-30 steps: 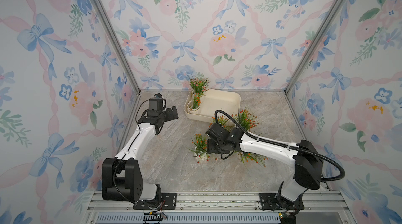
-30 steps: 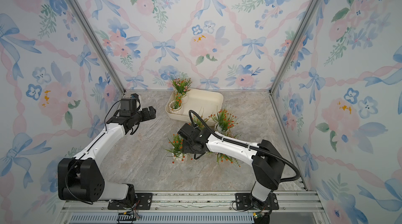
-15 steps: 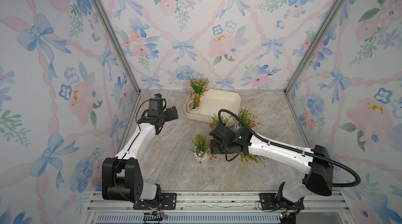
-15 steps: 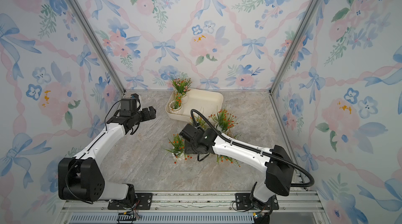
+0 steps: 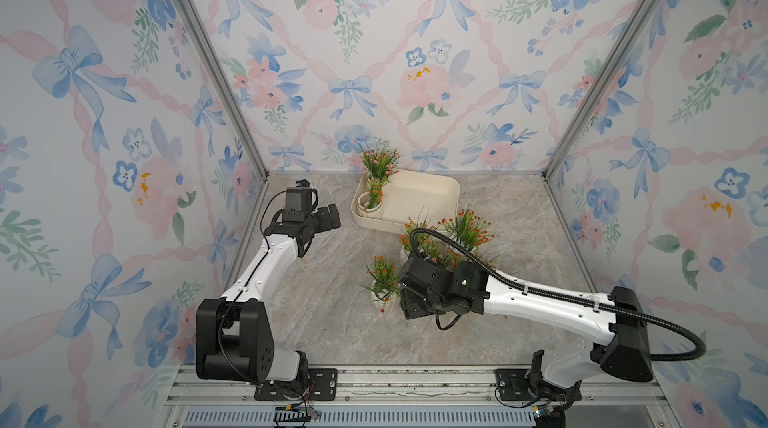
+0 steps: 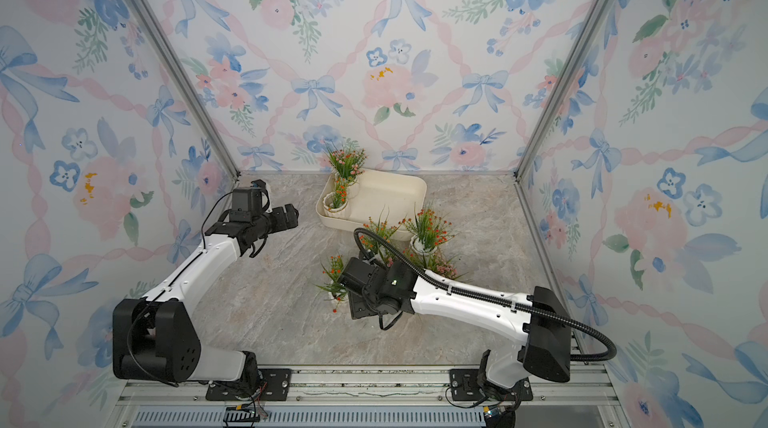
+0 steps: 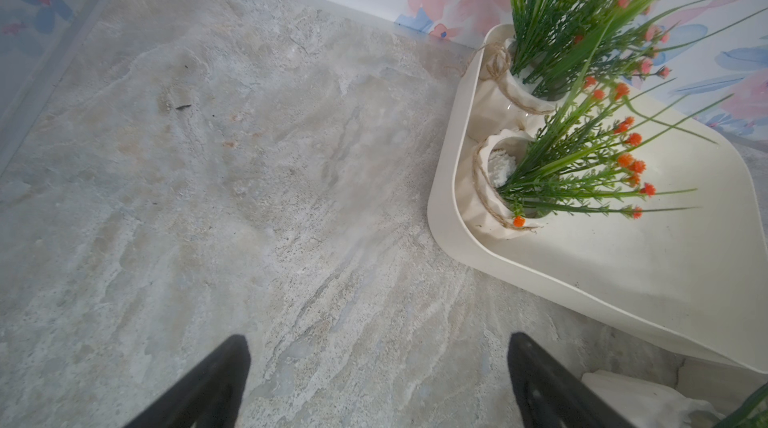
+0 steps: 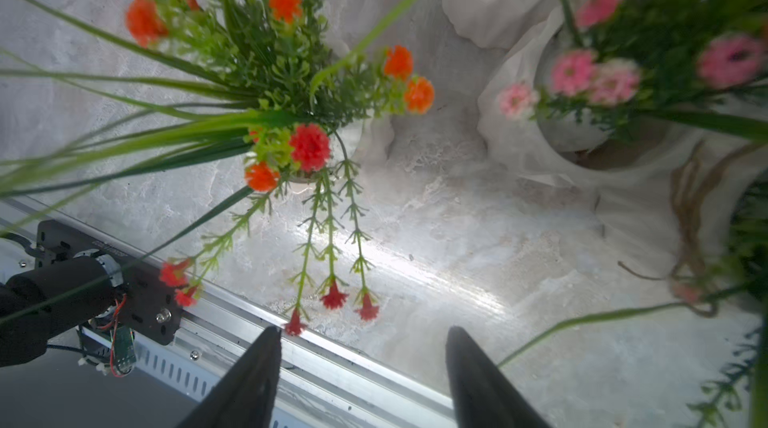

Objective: Put the potted gypsophila into the storage box
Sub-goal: Pick up the baby's breath potted plant from the center of the board.

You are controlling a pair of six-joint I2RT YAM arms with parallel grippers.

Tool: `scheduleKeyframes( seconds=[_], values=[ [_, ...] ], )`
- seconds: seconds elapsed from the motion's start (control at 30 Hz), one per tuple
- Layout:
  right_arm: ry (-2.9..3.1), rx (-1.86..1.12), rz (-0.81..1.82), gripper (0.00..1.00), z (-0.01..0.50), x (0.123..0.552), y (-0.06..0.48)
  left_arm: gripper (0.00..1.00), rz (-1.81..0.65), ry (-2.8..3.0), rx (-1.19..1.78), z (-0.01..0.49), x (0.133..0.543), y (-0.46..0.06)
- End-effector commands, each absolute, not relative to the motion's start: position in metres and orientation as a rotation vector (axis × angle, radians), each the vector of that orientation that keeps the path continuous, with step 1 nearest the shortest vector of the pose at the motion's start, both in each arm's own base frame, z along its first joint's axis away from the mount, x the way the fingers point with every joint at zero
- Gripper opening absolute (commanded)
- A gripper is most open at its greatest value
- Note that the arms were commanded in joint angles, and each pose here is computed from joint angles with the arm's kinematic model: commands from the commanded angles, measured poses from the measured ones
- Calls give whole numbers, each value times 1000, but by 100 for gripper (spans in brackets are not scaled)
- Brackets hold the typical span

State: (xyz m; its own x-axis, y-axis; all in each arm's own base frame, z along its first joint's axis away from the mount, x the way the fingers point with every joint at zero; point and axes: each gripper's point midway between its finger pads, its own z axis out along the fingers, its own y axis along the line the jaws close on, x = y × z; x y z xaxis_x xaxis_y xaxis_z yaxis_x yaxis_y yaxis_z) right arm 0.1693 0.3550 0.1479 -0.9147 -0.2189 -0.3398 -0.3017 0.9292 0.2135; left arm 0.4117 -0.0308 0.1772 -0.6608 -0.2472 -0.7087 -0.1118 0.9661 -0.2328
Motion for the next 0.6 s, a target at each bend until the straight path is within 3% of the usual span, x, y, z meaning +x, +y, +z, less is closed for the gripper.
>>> scheduleKeyframes(
  seconds=[0.0, 0.23, 0.57],
  values=[
    [2854, -385, 251, 65, 115, 161, 342, 98, -211, 2314, -251, 168, 410, -29],
    [2895, -400, 231, 65, 89, 164, 352, 98, -214, 2314, -247, 169, 410, -30],
    [2846, -294, 275, 65, 85, 200, 362, 98, -209, 2316, -247, 168, 410, -29]
  ],
)
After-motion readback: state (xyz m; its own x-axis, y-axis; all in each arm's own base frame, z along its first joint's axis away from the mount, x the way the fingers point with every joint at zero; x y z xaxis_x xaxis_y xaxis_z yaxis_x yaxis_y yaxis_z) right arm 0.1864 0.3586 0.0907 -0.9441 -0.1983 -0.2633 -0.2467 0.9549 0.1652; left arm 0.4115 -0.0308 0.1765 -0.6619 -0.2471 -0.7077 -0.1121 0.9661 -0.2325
